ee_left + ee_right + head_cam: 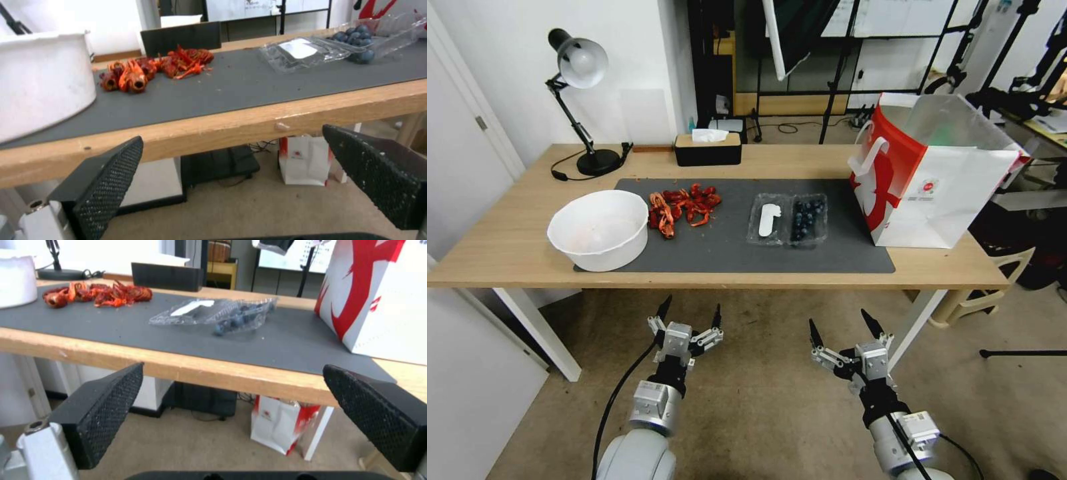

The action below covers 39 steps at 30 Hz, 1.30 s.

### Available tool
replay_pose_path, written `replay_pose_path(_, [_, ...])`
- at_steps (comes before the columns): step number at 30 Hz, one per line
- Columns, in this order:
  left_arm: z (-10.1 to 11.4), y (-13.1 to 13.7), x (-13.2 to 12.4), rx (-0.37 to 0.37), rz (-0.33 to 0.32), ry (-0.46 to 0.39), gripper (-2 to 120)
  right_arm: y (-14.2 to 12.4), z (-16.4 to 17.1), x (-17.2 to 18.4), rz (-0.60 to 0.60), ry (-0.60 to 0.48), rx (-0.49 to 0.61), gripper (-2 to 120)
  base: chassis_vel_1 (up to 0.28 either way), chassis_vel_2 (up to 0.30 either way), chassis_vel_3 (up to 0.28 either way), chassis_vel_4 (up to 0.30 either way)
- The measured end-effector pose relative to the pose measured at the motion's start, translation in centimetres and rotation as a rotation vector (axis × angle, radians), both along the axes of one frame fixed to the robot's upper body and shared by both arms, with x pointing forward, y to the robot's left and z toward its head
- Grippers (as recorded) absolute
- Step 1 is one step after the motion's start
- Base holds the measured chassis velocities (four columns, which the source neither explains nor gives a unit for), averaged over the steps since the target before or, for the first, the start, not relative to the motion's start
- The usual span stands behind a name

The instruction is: Close the takeout container lid, then place the container into the takeout bag.

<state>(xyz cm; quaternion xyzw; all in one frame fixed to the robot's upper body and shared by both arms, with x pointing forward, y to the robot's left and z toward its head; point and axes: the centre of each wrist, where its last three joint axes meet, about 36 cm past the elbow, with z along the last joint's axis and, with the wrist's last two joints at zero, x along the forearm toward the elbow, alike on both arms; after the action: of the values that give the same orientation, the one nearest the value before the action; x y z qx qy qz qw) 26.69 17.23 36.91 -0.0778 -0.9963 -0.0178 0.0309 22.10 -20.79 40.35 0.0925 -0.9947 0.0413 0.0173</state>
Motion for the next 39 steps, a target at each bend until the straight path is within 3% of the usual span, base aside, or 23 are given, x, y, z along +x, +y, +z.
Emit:
replay_pose_path(16, [0.5, -0.6, 0.2, -0.047, 0.015, 0.006, 100, -0.1, -0.4, 0.0, 0.001, -0.009, 0.005, 100, 0.000, 0.000, 0.000, 0.000])
replay_pose_path(23, [1.3, -1.7, 1.6, -0.133, 0.018, 0.001, 100, -0.2, -0.3, 0.2, -0.001, -0.017, 0.003, 100, 0.000, 0.000, 0.000, 0.000])
replay_pose_path(26, [2.7, -2.5, 2.8, -0.289, 0.005, 0.056, 100, -0.2, -0.5, 0.3, 0.000, -0.018, 0.007, 100, 0.000, 0.000, 0.000, 0.000])
replay_pose_path(27, [2.7, -2.5, 2.8, -0.289, 0.005, 0.056, 100, -0.2, -0.5, 0.3, 0.000, -0.018, 0.007, 100, 0.000, 0.000, 0.000, 0.000])
replay_pose_path(29, [4.0, -2.8, 3.7, -0.422, -0.007, 0.113, 100, -0.2, -0.6, 0.4, 0.004, -0.018, 0.006, 100, 0.000, 0.000, 0.000, 0.000])
replay_pose_path(30, [4.0, -2.8, 3.7, -0.422, -0.007, 0.113, 100, -0.2, -0.6, 0.4, 0.004, -0.018, 0.006, 100, 0.000, 0.000, 0.000, 0.000])
replay_pose_path(32, [6.4, -2.8, 5.1, -0.586, -0.029, 0.193, 100, -0.2, -0.6, 0.3, 0.006, -0.015, 0.005, 100, 0.000, 0.000, 0.000, 0.000])
replay_pose_path(33, [6.4, -2.8, 5.1, -0.586, -0.029, 0.193, 100, -0.2, -0.6, 0.3, 0.006, -0.015, 0.005, 100, 0.000, 0.000, 0.000, 0.000])
replay_pose_path(36, [9.1, -3.0, 7.2, -0.805, -0.067, 0.290, 100, -0.2, -0.3, 0.2, 0.006, -0.017, 0.002, 100, 0.000, 0.000, 0.000, 0.000])
replay_pose_path(37, [9.1, -3.0, 7.2, -0.805, -0.067, 0.290, 100, -0.2, -0.3, 0.2, 0.006, -0.017, 0.002, 100, 0.000, 0.000, 0.000, 0.000])
replay_pose_path(39, [10.0, -3.4, 8.5, -0.931, -0.100, 0.347, 100, -0.2, -0.3, 0.1, 0.005, -0.015, -0.002, 100, 0.000, 0.000, 0.000, 0.000])
